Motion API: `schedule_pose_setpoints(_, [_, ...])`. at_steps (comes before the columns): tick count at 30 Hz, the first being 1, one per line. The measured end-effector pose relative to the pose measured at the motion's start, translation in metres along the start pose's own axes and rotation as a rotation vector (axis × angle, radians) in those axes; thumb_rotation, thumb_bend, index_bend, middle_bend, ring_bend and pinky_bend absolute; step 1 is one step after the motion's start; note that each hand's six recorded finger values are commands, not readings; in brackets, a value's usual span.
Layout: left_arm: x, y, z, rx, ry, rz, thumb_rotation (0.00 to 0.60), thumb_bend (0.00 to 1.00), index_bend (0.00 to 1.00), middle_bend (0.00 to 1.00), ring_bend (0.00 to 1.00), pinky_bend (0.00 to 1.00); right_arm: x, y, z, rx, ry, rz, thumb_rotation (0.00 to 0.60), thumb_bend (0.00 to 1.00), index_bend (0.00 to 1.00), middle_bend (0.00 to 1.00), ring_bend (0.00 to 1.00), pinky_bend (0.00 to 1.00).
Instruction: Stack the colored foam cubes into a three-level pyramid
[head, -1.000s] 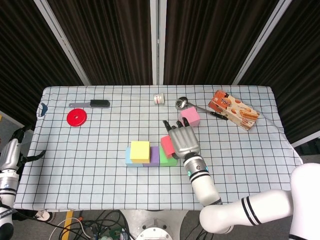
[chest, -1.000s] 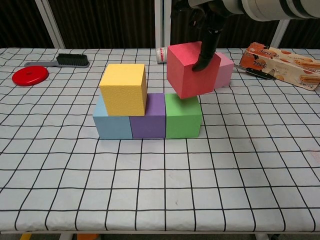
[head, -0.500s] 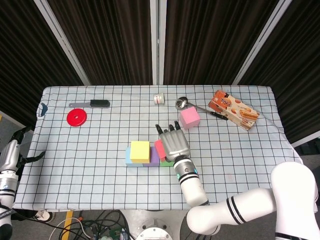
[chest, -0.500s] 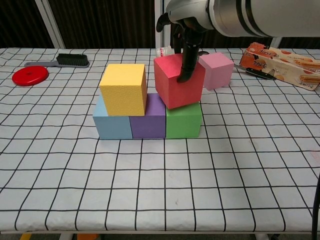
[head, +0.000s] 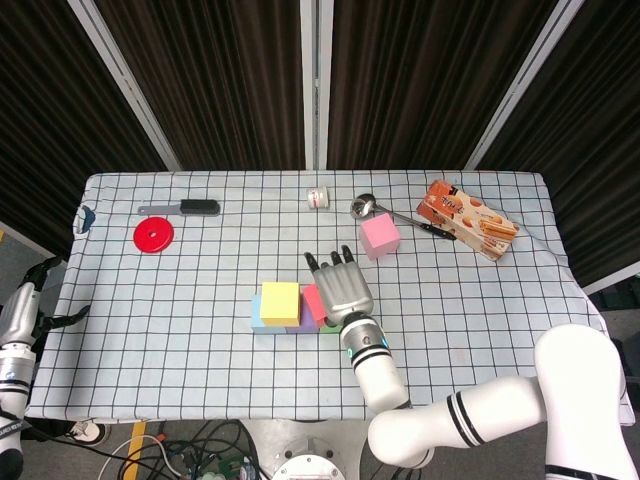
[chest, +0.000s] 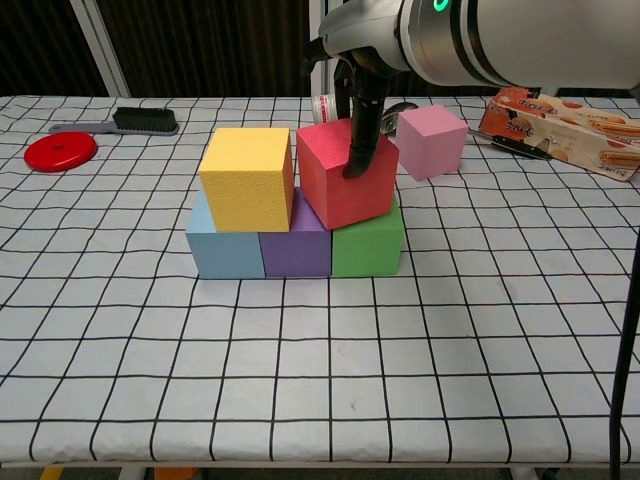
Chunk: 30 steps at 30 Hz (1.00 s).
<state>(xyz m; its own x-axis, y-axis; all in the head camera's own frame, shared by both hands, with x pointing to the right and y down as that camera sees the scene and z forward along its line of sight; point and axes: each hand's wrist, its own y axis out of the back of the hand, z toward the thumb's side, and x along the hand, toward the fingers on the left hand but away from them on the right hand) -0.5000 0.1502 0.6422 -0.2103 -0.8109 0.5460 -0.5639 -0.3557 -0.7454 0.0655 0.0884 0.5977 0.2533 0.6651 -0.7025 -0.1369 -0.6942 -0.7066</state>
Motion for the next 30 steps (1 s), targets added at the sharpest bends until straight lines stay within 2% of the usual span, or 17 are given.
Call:
schedule_pose_setpoints(12, [0.001, -0.002, -0.001, -0.006, 0.006, -0.011, 0.6, 0.16, 0.11, 0.11, 0.01, 0.09, 0.001, 0.0, 0.0, -0.011, 0.009, 0.006, 0.6, 0.06, 0.0, 0.25, 0.05, 0.0])
schedule_pose_setpoints(17, [-0.001, -0.002, -0.002, -0.017, 0.006, -0.012, 0.6, 0.16, 0.11, 0.11, 0.01, 0.09, 0.005, 0.007, -0.004, -0.031, 0.018, -0.011, 0.6, 0.05, 0.0, 0.21, 0.01, 0.0])
schedule_pose_setpoints(21, [-0.002, -0.002, -0.002, -0.023, 0.005, -0.018, 0.6, 0.16, 0.11, 0.11, 0.01, 0.09, 0.011, 0.018, -0.02, -0.042, 0.009, -0.021, 0.6, 0.04, 0.0, 0.14, 0.0, 0.0])
schedule_pose_setpoints(26, [-0.002, -0.008, -0.001, -0.031, 0.003, -0.031, 0.6, 0.16, 0.11, 0.11, 0.01, 0.09, 0.017, 0.032, -0.057, -0.095, -0.003, -0.022, 0.6, 0.03, 0.0, 0.1, 0.0, 0.0])
schedule_pose_setpoints(30, [-0.001, -0.013, 0.004, -0.05, -0.01, -0.024, 0.6, 0.16, 0.11, 0.11, 0.01, 0.09, 0.016, 0.027, -0.067, -0.206, 0.077, 0.007, 0.6, 0.02, 0.0, 0.09, 0.0, 0.0])
